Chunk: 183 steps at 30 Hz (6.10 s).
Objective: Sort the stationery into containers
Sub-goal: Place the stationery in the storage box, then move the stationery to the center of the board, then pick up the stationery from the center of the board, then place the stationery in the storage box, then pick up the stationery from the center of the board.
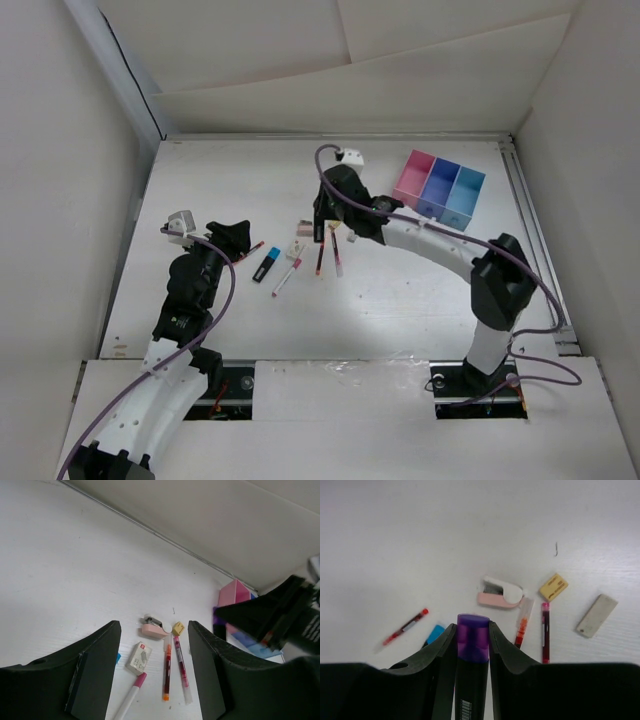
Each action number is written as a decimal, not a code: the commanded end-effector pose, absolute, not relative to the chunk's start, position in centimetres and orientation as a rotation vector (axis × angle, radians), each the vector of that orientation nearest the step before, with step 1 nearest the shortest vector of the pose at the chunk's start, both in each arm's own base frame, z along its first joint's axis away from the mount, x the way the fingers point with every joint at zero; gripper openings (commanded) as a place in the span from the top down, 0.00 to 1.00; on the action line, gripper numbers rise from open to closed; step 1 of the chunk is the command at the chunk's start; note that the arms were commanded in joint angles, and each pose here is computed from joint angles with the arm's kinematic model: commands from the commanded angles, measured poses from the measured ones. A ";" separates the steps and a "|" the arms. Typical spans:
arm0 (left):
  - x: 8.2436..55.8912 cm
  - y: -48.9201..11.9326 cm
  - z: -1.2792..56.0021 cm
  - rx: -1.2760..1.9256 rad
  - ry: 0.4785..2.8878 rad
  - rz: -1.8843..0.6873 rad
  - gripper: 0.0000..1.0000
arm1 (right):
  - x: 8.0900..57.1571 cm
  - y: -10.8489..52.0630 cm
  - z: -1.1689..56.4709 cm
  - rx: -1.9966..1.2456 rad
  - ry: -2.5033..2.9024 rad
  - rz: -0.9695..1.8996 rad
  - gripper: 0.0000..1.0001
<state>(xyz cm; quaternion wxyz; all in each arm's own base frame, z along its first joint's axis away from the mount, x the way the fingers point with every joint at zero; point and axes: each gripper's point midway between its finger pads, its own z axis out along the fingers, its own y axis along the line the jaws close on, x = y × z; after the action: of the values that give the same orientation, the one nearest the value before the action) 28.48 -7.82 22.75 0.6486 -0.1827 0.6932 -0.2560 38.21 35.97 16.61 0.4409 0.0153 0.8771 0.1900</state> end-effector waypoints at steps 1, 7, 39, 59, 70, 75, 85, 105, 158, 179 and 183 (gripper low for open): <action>28.4 -8.1 25.0 -0.387 1.505 -0.613 0.47 | 43.1 29.2 21.2 0.206 2.037 0.400 0.96; 28.4 -8.1 25.0 -0.387 1.505 -0.613 0.47 | 51.1 14.5 23.4 0.508 1.903 0.169 0.96; 28.3 -7.7 25.1 -0.395 1.498 -0.591 0.47 | 54.4 12.1 22.8 0.486 1.912 0.007 0.34; 23.4 -3.0 28.7 -0.586 1.249 -0.596 0.45 | 29.8 49.0 12.9 -0.364 2.213 0.645 0.58; 23.3 -3.0 28.7 -0.592 1.248 -0.603 0.45 | 31.2 49.4 7.1 -0.294 2.269 0.484 0.34; 23.2 -3.2 28.9 -0.583 1.243 -0.614 0.45 | 32.5 49.6 6.9 -0.251 2.251 0.477 0.32; 23.4 -3.3 28.7 -0.584 1.252 -0.610 0.45 | 34.3 49.7 5.5 -0.187 2.210 0.402 0.35; 22.3 -0.4 27.9 -0.739 1.198 -0.544 0.43 | 35.1 47.2 2.3 -0.169 2.212 0.266 0.42; 29.3 -7.7 23.3 -0.435 1.558 -0.574 0.43 | 57.4 6.1 19.2 0.501 1.946 -0.014 0.23; 28.5 -6.9 24.6 -0.453 1.508 -0.565 0.43 | 36.1 39.2 11.9 -0.309 2.172 0.466 0.22; 28.3 -6.9 24.6 -0.453 1.508 -0.565 0.43 | 35.6 40.5 9.6 -0.324 2.211 0.451 0.22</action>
<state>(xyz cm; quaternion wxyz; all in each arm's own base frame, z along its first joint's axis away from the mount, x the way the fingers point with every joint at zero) 28.34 -7.00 21.88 0.6470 -0.2047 0.6931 -0.2432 34.87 39.60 8.45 0.4066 -0.1488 0.8860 0.1659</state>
